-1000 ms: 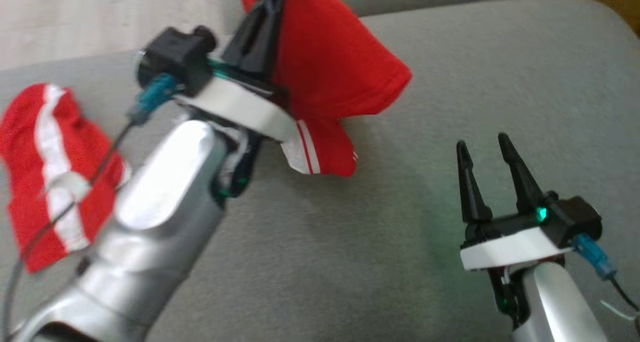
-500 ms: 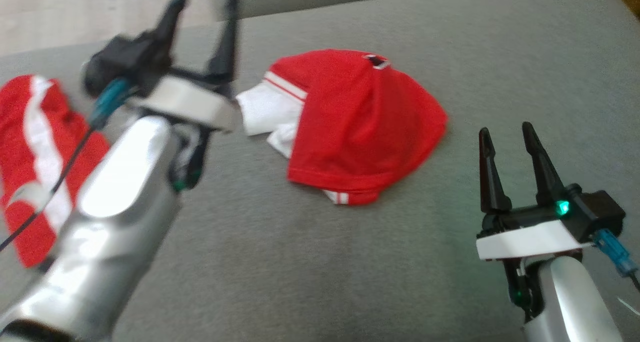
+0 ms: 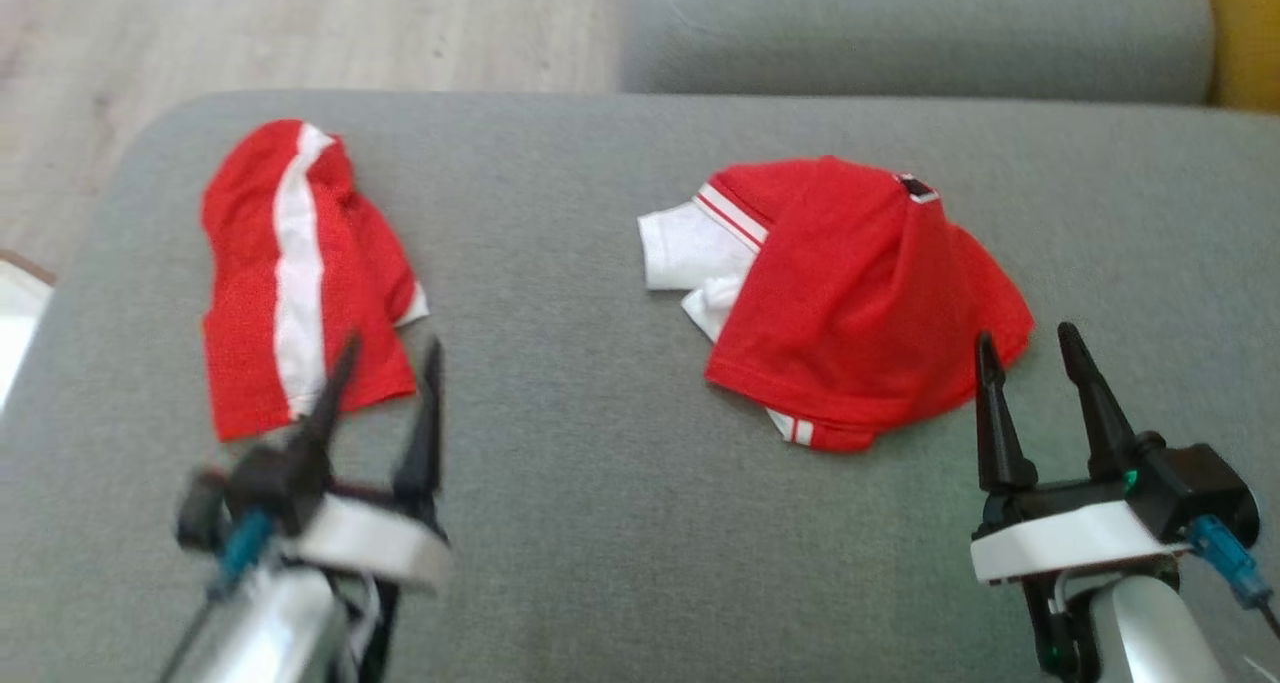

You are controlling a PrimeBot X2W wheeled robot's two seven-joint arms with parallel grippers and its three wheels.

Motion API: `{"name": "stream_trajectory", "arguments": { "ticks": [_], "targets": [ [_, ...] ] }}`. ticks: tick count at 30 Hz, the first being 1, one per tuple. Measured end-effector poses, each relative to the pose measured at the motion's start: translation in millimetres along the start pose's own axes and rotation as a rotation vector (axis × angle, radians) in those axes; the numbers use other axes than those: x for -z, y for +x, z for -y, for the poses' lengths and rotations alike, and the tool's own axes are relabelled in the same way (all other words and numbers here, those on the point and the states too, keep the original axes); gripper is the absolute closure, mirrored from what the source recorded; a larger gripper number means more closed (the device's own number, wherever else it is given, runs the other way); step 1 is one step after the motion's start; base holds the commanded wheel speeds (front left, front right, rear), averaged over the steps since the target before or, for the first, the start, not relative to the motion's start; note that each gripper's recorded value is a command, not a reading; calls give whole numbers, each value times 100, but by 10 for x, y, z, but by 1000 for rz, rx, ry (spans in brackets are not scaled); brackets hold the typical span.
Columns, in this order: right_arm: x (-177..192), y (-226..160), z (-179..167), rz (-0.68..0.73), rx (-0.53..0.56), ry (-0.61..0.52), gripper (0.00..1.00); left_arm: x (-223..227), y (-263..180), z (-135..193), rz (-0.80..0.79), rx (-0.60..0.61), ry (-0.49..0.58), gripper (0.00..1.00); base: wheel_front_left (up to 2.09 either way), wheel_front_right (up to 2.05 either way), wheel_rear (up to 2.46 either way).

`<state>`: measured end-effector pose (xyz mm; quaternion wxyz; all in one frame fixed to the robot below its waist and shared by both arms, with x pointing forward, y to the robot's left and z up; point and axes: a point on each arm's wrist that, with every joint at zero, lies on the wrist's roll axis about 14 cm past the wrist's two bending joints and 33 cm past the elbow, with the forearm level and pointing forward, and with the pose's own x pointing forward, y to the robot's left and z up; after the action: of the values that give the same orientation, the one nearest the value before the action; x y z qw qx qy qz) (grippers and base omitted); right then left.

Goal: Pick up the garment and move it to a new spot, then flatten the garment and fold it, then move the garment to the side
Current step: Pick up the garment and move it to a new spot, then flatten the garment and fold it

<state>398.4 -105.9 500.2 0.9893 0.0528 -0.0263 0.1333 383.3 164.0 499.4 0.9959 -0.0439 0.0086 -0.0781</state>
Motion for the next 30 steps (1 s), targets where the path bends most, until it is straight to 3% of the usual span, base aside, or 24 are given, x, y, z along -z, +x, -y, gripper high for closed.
{"name": "stream_trajectory", "arguments": {
  "ticks": [8, 17, 24, 30],
  "targets": [
    [1, 44, -239, -1, -76, -30, 0, -5, -286, -34, 39, -94, -76, 0, 0, 0, 0],
    [503, 188, -1144, -153, -400, -180, 0, 78, -236, -124, 24, -113, -93, 0, 0, 0, 0],
    [860, 462, -1233, -286, -475, -334, 0, 117, -203, -184, 18, -131, -107, 0, 0, 0, 0],
    [1238, 507, -1167, -433, -477, -365, 0, 238, -261, -276, -16, -165, -119, 0, 0, 0, 0]
  ]
}}
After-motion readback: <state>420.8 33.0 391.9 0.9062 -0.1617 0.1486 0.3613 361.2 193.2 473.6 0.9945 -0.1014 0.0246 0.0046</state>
